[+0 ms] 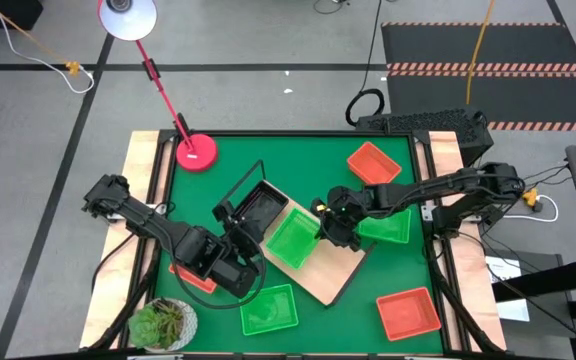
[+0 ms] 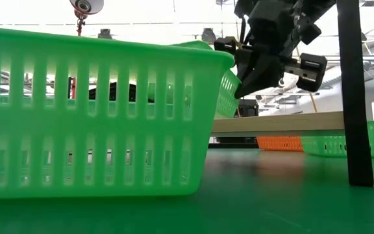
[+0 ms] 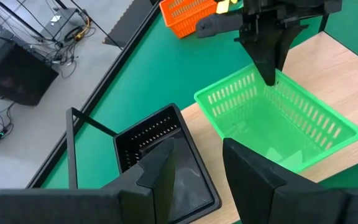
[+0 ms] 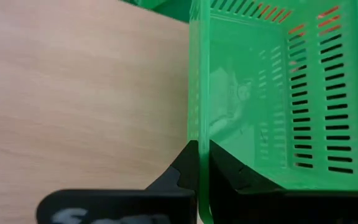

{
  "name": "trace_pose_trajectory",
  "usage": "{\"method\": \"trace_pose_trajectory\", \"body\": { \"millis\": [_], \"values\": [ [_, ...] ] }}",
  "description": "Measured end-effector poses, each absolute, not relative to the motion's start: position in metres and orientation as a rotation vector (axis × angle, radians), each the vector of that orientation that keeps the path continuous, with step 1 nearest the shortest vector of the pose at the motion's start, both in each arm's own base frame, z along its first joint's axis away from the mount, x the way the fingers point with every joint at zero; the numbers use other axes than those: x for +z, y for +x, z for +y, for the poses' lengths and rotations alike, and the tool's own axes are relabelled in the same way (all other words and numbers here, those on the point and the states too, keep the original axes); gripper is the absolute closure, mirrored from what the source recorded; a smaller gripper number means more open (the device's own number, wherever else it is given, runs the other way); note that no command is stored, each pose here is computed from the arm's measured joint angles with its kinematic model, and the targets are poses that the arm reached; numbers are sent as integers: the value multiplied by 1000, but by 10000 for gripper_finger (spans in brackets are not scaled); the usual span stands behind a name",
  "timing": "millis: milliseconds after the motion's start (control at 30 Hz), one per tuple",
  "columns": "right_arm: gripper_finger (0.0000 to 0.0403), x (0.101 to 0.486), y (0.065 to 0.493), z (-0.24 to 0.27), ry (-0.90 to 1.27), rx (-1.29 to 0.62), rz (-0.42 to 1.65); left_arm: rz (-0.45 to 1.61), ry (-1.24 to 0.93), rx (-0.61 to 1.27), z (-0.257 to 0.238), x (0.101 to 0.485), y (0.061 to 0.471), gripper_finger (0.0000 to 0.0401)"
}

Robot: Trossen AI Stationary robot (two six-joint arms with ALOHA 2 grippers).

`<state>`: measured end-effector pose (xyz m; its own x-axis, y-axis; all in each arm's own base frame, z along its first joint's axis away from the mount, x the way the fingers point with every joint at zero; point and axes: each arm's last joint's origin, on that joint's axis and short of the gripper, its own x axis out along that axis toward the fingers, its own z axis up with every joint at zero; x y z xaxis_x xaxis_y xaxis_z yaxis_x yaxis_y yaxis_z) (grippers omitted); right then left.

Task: Stack baskets on shelf by color
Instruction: Put the top green bin on the shelf

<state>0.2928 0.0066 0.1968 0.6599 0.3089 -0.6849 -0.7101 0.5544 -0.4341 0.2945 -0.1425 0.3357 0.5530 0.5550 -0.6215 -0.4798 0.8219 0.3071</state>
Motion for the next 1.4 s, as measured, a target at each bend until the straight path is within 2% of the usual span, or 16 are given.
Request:
{"method": "trace_pose_trajectory", "body": {
  "millis": [600,1400],
  "values": [
    [395,186,301,7,-765,644,589,773,117,605,-143,336,295,263],
    [336,187,304,5,-781,580,598,773,120,599,-143,336,295,263]
  ]
}}
